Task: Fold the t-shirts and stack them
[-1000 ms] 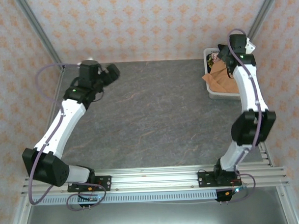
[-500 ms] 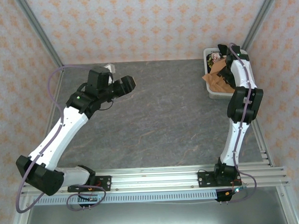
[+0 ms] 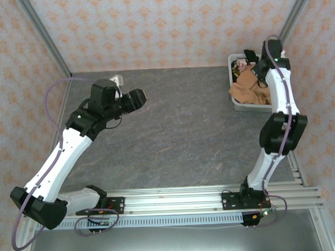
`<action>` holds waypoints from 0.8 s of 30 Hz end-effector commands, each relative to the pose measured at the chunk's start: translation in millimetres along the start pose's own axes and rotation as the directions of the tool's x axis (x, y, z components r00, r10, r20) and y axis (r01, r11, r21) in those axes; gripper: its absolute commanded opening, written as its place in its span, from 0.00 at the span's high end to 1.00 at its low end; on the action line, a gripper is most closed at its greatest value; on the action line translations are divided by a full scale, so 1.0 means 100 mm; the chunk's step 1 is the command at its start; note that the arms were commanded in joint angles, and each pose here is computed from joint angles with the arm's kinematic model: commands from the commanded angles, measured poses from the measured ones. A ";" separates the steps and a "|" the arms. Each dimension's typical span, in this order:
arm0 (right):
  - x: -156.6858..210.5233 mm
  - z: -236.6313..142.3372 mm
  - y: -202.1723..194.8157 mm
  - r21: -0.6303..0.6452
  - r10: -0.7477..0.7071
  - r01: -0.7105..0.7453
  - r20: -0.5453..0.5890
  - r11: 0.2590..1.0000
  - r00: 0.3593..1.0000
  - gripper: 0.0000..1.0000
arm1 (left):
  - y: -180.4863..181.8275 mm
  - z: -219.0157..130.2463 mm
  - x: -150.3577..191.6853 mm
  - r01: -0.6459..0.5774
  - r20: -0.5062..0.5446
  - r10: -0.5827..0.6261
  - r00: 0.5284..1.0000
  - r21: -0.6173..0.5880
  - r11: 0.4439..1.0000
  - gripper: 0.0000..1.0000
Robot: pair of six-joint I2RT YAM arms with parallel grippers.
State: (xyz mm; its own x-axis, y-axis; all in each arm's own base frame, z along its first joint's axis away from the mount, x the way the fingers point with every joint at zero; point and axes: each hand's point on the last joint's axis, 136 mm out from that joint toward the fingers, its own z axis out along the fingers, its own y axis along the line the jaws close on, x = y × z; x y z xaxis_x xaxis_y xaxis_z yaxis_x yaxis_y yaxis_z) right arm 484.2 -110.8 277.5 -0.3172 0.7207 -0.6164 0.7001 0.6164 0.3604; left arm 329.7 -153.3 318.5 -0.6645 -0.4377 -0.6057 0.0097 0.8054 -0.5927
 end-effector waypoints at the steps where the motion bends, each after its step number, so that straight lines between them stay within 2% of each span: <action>1: -0.71 -1.13 0.49 -0.240 0.057 0.011 0.275 0.971 0.960 1.00 | 0.08 -0.03 0.05 -0.006 -0.005 0.006 1.000 -0.030 1.000 0.28; 5: -0.91 -2.12 0.93 -0.435 0.070 0.112 0.382 0.893 0.921 1.00 | 0.23 -0.03 0.01 -0.001 0.029 0.005 1.000 -0.108 0.994 0.29; 8: -0.88 -2.77 1.23 -0.556 0.077 0.194 0.426 0.808 0.902 1.00 | 0.35 -0.09 -0.06 0.004 0.067 0.009 0.998 -0.188 0.982 0.29; 11: -0.62 -3.14 1.52 -0.651 0.053 0.246 0.403 0.719 0.914 1.00 | 0.46 -0.18 -0.15 0.006 0.105 0.022 0.994 -0.262 0.965 0.28; 13: -0.30 -3.21 1.71 -0.695 0.004 0.251 0.343 0.673 0.939 1.00 | 0.54 -0.25 -0.21 0.008 0.130 0.035 0.991 -0.313 0.950 0.28; 16: 0.48 -3.09 1.98 -0.731 -0.137 0.256 0.220 0.633 0.966 1.00 | 0.64 -0.35 -0.25 0.005 0.147 0.055 0.988 -0.382 0.924 0.28; 18: 1.18 -2.93 2.10 -0.739 -0.236 0.257 0.135 0.622 0.962 1.00 | 0.68 -0.39 -0.24 -0.004 0.141 0.067 0.988 -0.405 0.915 0.27; 22: 2.60 -2.41 2.07 -0.724 -0.370 0.185 -0.103 0.664 0.923 1.00 | 0.77 -0.42 -0.15 -0.006 0.122 0.064 0.990 -0.429 0.903 0.27; 23: 2.99 -2.26 2.03 -0.711 -0.420 0.181 -0.175 0.679 0.890 0.98 | 0.81 -0.43 -0.12 -0.005 0.116 0.062 0.991 -0.439 0.899 0.27; 24: 3.36 -2.12 1.97 -0.695 -0.470 0.186 -0.243 0.694 0.848 0.85 | 0.85 -0.42 -0.07 -0.006 0.106 0.060 0.993 -0.448 0.894 0.27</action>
State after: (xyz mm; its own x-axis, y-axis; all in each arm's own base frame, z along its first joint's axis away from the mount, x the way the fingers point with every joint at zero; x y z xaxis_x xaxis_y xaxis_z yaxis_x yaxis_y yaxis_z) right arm 391.1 278.5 352.4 -0.6346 0.3933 -0.6652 -0.0850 0.8201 0.5659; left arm 320.1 -81.1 303.2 -0.5730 -0.4480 -0.6863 -0.2753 0.8939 -0.3537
